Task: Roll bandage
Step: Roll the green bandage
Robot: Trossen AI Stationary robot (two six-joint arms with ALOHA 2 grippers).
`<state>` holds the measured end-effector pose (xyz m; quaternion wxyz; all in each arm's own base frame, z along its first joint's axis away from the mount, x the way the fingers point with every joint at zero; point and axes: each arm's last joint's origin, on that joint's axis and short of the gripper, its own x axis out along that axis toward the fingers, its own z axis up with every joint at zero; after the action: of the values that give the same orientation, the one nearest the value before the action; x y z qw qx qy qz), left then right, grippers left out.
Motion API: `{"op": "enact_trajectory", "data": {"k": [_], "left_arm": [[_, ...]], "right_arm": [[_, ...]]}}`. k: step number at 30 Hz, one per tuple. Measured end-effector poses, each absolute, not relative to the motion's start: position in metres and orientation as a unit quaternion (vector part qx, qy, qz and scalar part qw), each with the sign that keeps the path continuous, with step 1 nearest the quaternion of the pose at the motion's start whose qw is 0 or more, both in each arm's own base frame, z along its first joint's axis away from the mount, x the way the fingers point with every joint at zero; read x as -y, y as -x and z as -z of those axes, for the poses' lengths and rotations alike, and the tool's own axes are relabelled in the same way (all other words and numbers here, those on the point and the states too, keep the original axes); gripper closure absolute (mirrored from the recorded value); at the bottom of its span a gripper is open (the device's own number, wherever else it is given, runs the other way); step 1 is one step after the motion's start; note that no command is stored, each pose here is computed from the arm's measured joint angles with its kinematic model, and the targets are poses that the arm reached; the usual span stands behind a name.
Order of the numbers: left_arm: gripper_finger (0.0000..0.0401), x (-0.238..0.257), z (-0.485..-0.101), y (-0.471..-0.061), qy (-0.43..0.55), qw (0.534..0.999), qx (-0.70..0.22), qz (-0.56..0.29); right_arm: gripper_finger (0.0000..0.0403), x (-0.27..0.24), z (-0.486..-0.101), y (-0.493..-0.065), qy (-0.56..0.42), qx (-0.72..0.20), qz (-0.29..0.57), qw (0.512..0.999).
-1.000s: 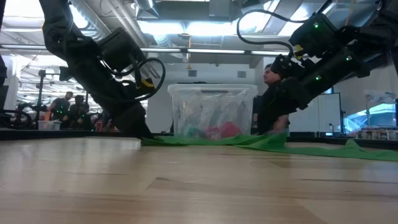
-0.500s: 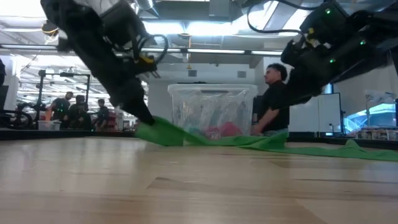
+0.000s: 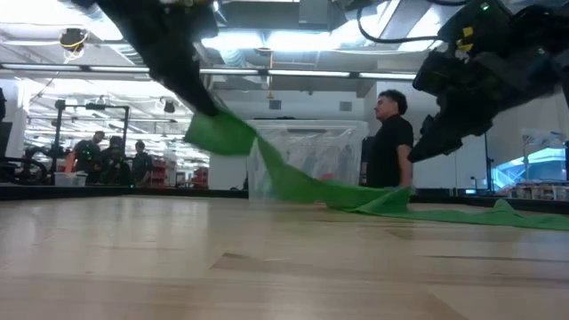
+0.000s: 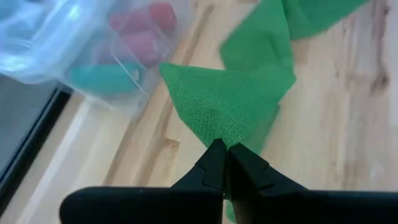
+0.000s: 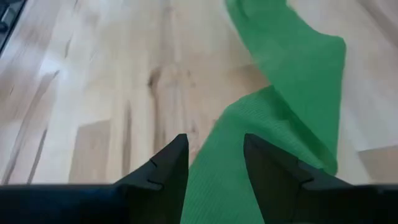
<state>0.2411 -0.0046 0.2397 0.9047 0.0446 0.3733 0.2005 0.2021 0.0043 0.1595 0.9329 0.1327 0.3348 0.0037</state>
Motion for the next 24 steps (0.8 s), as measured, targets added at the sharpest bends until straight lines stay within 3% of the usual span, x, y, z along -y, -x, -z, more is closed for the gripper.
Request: {"op": "enact_trajectory", "data": {"k": [4, 12, 24], "left_arm": [[0.0397, 0.002, -0.251, -0.229, -0.032, 0.905, -0.368, -0.211], [0.0398, -0.001, -0.249, -0.198, 0.057, 0.860, -0.428, -0.273], [0.0399, 0.011, -0.239, -0.179, 0.117, 0.808, -0.522, -0.248]], "right_arm": [[0.0244, -0.016, -0.157, -0.199, -0.105, -0.352, 0.007, 0.930], [0.0244, -0.023, -0.144, -0.186, -0.037, -0.410, 0.102, 0.906], [0.0244, -0.024, -0.109, -0.181, -0.041, -0.434, 0.127, 0.891]]}}
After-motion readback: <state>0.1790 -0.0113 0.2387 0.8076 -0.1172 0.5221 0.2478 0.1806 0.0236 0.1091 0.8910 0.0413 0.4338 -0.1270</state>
